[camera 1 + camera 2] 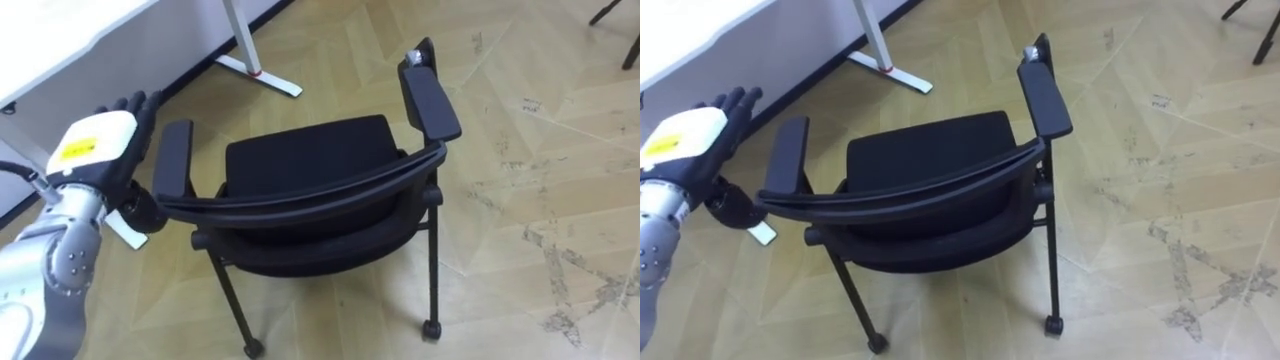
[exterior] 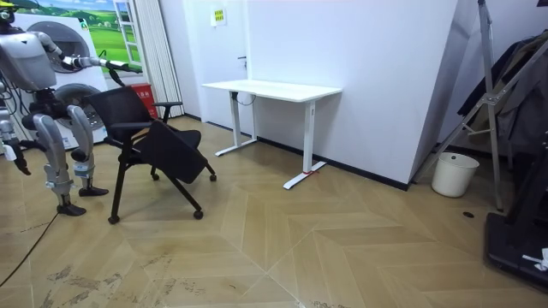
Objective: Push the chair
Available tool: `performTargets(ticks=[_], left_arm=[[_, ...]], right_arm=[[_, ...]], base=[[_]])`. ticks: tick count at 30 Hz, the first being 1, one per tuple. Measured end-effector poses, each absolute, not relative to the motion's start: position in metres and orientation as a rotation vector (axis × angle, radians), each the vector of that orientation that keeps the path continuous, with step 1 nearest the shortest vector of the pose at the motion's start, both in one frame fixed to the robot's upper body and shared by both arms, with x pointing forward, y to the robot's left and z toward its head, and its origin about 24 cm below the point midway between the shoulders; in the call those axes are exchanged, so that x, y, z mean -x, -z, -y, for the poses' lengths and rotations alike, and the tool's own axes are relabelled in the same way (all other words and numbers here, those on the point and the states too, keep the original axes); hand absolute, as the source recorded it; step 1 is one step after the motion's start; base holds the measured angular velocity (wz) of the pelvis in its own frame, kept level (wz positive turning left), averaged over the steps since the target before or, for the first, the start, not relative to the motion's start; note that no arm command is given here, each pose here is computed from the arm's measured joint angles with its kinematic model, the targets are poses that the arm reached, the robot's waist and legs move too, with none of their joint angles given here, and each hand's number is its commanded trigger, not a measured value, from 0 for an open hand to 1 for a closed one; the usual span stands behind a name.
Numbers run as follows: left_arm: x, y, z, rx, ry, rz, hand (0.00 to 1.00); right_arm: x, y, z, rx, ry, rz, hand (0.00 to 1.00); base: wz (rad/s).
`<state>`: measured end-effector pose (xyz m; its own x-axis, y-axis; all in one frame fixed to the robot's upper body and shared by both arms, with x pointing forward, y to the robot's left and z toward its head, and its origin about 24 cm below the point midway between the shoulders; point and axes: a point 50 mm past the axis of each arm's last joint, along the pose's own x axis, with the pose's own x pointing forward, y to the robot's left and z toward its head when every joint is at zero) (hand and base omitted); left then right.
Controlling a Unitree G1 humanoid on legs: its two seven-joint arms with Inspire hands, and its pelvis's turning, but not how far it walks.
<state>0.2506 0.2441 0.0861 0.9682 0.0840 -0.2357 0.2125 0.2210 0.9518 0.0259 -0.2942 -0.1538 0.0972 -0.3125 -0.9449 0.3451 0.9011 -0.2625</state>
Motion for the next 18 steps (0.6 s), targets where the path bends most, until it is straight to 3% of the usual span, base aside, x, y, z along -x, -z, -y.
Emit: performTargets(ticks=[18], left_arm=[[-0.252,-0.111,-0.233,-1.376,0.29,-0.31,0.0]], right_arm=[[-0.039,0.153,0.295,-0.06,0.536,-1.348,0.0]], base=[[0.0]])
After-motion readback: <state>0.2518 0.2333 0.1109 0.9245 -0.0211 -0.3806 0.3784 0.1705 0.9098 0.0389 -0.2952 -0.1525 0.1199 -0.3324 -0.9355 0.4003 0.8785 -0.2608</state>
